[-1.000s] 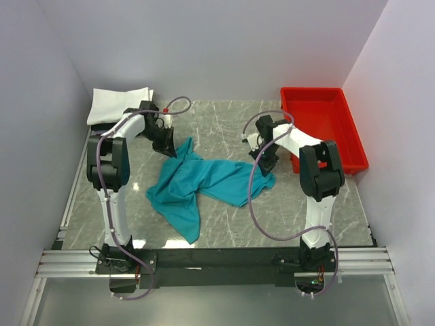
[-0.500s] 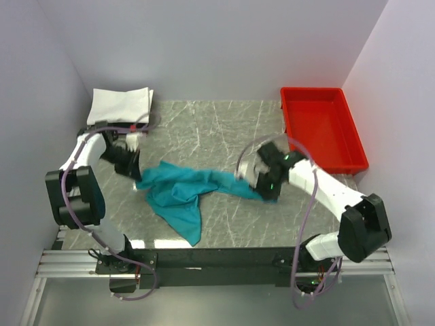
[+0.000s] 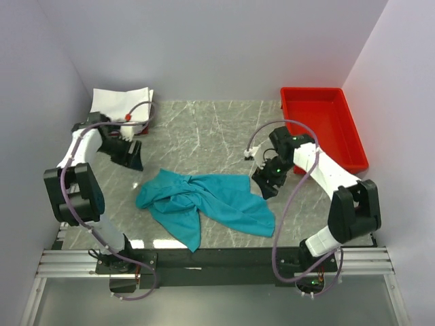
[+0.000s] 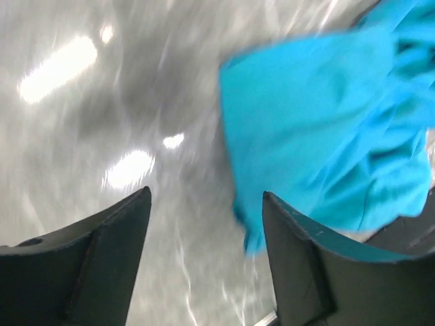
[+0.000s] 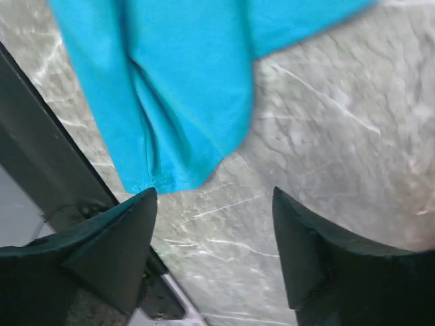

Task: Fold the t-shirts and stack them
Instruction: Flatten the tshirt out

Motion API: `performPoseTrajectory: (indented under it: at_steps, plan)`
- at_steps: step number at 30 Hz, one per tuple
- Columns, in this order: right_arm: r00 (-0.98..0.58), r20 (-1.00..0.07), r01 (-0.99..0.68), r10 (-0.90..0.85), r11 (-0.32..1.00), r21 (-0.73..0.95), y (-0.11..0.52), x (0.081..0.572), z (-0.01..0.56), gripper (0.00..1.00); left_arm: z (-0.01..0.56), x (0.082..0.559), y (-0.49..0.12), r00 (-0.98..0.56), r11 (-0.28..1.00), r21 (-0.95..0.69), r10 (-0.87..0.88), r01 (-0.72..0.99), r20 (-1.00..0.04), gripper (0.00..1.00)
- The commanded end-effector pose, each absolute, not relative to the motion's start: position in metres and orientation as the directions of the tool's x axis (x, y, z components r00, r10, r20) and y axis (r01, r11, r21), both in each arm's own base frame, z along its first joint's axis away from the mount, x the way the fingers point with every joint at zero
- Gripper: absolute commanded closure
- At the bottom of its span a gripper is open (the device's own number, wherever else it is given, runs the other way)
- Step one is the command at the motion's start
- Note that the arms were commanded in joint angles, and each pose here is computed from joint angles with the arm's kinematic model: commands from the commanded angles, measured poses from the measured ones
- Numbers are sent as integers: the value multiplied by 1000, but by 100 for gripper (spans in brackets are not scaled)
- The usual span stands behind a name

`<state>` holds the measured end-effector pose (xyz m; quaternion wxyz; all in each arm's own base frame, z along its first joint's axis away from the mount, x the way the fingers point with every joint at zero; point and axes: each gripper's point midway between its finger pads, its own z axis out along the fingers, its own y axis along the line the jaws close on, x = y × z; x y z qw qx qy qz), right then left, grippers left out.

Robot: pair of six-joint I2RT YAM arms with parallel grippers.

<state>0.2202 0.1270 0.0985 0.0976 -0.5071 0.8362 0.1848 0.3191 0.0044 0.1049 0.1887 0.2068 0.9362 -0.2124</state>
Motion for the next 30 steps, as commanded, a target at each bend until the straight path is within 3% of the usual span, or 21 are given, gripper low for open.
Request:
performPoseTrajectory:
  at_steps: [1,4,13,22,30]
  plan:
    - [-597,-290,-790,-748,483,379,122,209,98,28,103,358,-34,-771,773,-300,352,559,-531,30]
    - [-601,-240,-774,-762,480,413,115,195,96,32,99,372,-47,-711,710,-281,426,646,-559,34]
    - [-669,-105,-699,-736,576,424,105,187,64,34,58,373,-61,-610,572,-258,593,779,-526,31]
    - [-728,-125,-657,-674,635,408,118,218,57,40,50,373,-81,-522,491,-219,651,843,-551,32]
    - [-704,-131,-678,-698,606,416,115,206,67,43,33,370,-86,-413,390,-160,745,907,-524,38]
